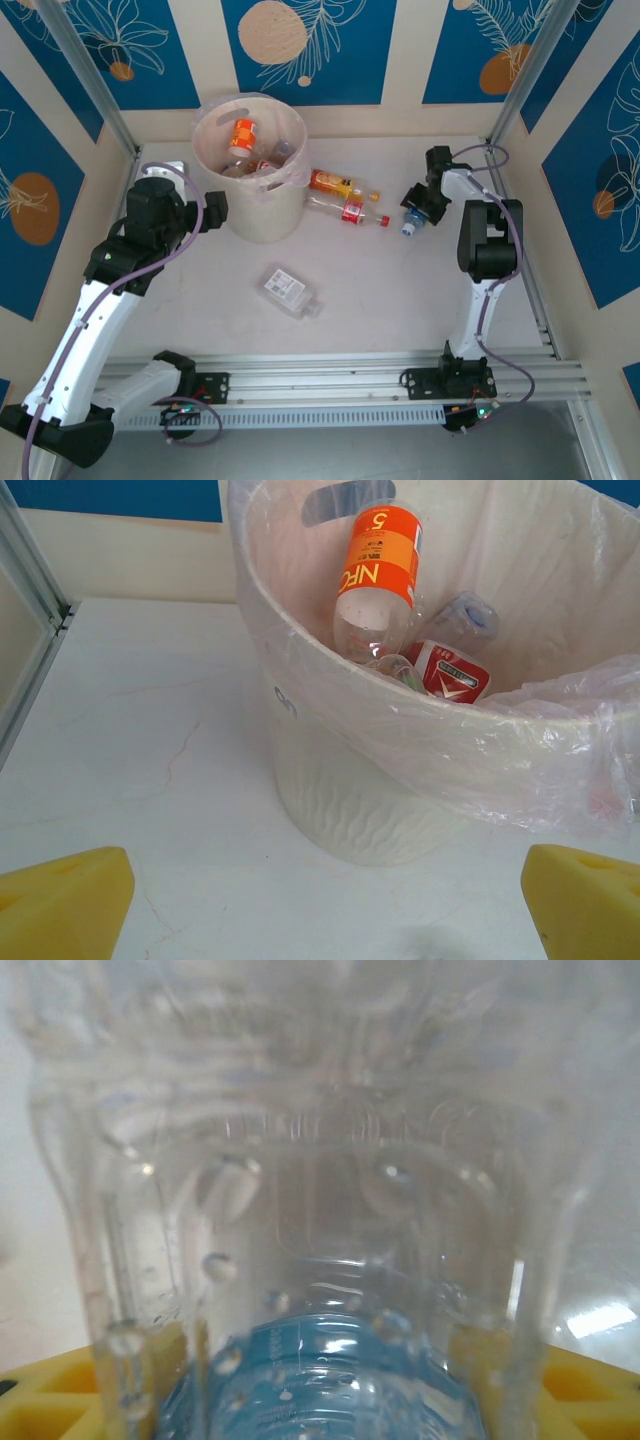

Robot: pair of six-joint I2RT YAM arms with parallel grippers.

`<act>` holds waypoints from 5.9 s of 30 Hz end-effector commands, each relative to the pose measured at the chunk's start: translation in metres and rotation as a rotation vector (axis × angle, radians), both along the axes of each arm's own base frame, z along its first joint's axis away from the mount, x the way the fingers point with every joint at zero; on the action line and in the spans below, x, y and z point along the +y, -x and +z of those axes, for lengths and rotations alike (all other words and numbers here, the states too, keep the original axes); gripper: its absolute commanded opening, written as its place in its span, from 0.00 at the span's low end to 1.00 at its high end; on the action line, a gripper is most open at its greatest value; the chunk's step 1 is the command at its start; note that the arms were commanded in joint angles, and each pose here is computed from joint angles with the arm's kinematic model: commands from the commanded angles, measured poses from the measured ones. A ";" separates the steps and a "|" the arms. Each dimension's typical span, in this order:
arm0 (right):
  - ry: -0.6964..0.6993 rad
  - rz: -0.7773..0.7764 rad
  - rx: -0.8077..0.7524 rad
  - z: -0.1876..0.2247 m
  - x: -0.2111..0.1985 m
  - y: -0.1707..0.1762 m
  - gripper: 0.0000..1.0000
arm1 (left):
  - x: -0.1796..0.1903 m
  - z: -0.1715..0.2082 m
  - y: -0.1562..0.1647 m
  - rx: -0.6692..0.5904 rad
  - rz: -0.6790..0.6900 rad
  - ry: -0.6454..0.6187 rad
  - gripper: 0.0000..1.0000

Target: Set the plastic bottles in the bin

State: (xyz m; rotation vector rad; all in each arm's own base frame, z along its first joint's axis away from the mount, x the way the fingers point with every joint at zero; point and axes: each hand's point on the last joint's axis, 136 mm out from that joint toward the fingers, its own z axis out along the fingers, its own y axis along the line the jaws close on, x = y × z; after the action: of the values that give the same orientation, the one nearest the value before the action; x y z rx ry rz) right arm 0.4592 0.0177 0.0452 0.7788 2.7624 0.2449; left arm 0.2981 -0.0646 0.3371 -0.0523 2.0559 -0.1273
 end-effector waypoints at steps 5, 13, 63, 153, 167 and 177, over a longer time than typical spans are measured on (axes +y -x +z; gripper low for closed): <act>0.048 0.061 -0.174 0.084 0.021 0.006 0.61 | 0.005 0.009 0.000 -0.016 0.018 -0.008 1.00; 0.053 0.171 -0.408 0.185 0.074 0.013 0.60 | 0.005 0.006 -0.001 -0.010 0.019 -0.010 1.00; -0.171 0.805 -0.936 0.303 0.376 -0.051 0.77 | 0.002 0.000 -0.002 -0.017 0.012 0.001 1.00; -0.215 0.815 -0.139 0.050 0.192 0.056 0.98 | 0.009 0.011 0.008 -0.024 0.032 0.006 1.00; -0.107 0.826 -0.220 0.071 0.191 0.022 0.98 | 0.008 0.009 0.006 -0.020 0.032 0.000 0.99; -0.051 0.850 -0.180 0.040 0.218 0.006 0.94 | 0.009 0.012 0.005 -0.024 0.033 -0.007 1.00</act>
State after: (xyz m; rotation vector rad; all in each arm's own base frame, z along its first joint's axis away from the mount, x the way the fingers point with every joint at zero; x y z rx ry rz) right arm 0.4545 0.2220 0.0908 -0.3872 2.7321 0.5416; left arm 0.2938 -0.0592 0.3352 -0.0670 2.0616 -0.1029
